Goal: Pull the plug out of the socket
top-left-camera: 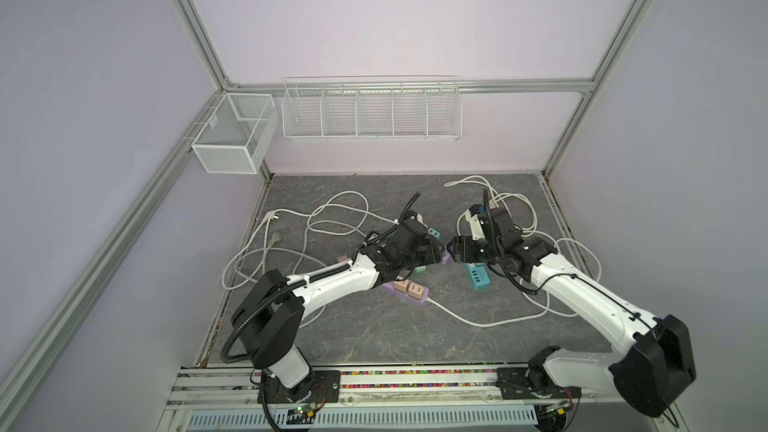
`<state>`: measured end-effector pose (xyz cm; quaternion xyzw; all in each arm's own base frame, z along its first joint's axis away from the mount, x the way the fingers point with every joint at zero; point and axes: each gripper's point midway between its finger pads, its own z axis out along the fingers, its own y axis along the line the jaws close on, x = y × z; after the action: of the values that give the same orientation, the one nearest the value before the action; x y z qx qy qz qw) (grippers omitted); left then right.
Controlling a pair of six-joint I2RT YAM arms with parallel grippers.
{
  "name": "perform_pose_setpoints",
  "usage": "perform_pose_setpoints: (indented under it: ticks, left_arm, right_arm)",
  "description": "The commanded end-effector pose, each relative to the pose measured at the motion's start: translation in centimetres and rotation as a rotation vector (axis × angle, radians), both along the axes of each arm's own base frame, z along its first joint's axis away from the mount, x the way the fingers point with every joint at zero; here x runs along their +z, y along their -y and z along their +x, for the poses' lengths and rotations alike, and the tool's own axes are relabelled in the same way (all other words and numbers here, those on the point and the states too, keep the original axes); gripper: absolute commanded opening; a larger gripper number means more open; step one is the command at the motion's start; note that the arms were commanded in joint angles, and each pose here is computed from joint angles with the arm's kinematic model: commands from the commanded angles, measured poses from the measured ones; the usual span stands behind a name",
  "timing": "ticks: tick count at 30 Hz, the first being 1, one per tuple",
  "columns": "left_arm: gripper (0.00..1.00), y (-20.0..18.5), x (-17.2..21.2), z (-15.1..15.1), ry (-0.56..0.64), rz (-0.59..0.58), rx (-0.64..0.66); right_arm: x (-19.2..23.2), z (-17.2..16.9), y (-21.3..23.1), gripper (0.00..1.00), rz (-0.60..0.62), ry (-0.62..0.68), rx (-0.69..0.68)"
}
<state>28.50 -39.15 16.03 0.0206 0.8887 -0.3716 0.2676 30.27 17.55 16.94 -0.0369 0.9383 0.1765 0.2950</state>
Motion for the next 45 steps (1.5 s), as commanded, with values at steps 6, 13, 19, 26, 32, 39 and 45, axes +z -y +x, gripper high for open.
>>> perform_pose_setpoints:
  ticks: [6,13,19,26,32,39,45]
  left_arm:
    - [0.61,4.3,-2.5,0.1,-0.128,-0.052,0.003]
    - [0.6,7.1,-4.9,0.3,-0.183,-0.04,-0.022]
    - [0.55,8.3,-7.2,0.9,-0.21,0.0,-0.011]
    - [0.48,8.9,-8.8,1.4,-0.225,0.03,0.0]
    - [0.41,9.7,-10.1,1.7,-0.236,0.041,-0.004]
    - [0.38,10.4,-11.0,1.9,-0.243,0.046,-0.008]
    - [0.36,9.9,-12.3,1.2,-0.266,0.065,-0.012]
  right_arm:
    - [-1.7,-1.6,6.5,0.82,-0.165,-0.078,-0.166]
    - [-3.5,-0.7,7.2,0.82,-0.19,-0.124,-0.181]
    - [-4.9,0.8,6.8,0.78,-0.201,-0.135,-0.183]
    - [-6.7,1.8,7.0,0.72,-0.241,-0.16,-0.186]
    - [-7.4,2.5,7.0,0.69,-0.247,-0.151,-0.192]
    - [-8.1,3.1,7.0,0.67,-0.264,-0.158,-0.189]
    - [-9.0,3.5,6.7,0.64,-0.269,-0.179,-0.169]
